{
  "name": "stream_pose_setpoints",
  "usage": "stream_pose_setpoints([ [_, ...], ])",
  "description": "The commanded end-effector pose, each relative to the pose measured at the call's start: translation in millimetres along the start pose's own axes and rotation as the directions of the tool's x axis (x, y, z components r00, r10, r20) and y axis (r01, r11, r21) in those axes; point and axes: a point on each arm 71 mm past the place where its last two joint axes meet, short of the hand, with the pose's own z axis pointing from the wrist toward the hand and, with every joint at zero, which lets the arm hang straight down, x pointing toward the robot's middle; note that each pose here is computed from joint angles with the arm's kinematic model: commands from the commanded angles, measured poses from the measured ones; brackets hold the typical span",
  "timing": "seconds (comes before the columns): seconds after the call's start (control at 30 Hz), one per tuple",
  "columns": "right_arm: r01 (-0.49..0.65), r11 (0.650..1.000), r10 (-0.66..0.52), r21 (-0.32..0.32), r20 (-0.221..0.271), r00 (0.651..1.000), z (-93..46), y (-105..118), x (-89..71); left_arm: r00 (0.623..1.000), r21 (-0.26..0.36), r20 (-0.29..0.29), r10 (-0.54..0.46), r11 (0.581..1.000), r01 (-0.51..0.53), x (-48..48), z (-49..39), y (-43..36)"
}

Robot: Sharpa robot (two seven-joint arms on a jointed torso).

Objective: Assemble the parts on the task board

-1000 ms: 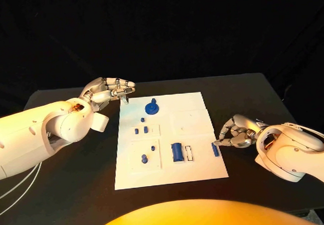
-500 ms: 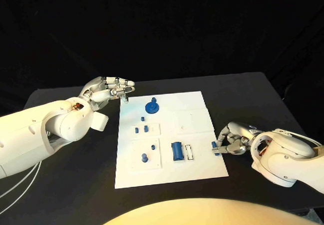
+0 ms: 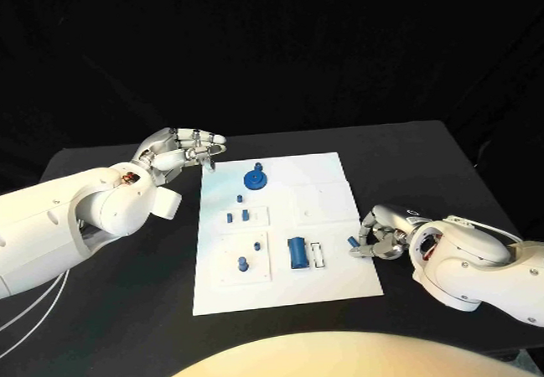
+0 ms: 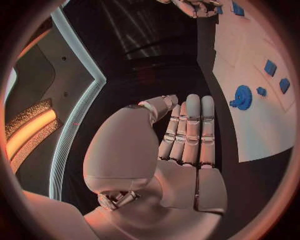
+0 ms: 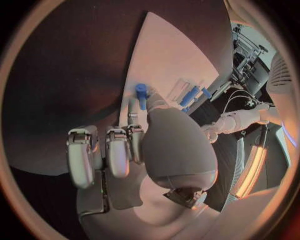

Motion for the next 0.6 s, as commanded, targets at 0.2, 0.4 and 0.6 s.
stream_pose_setpoints([
  [0.2,0.107,0.994,-0.106,0.013,-0.06,0.993,0.6,0.2,12.7,1.0,0.008,-0.013,-0.011,1.0,0.011,1.9,0.1,-1.2],
  [0.4,0.064,0.998,-0.064,0.0,-0.046,0.997,-3.9,7.9,12.6,1.0,0.008,-0.012,-0.01,1.0,0.01,1.7,0.0,-1.1],
  [0.6,-0.064,0.998,0.064,-0.009,-0.014,0.998,-10.1,18.0,2.9,1.0,0.008,-0.012,-0.01,1.0,0.011,2.0,0.2,-1.1],
])
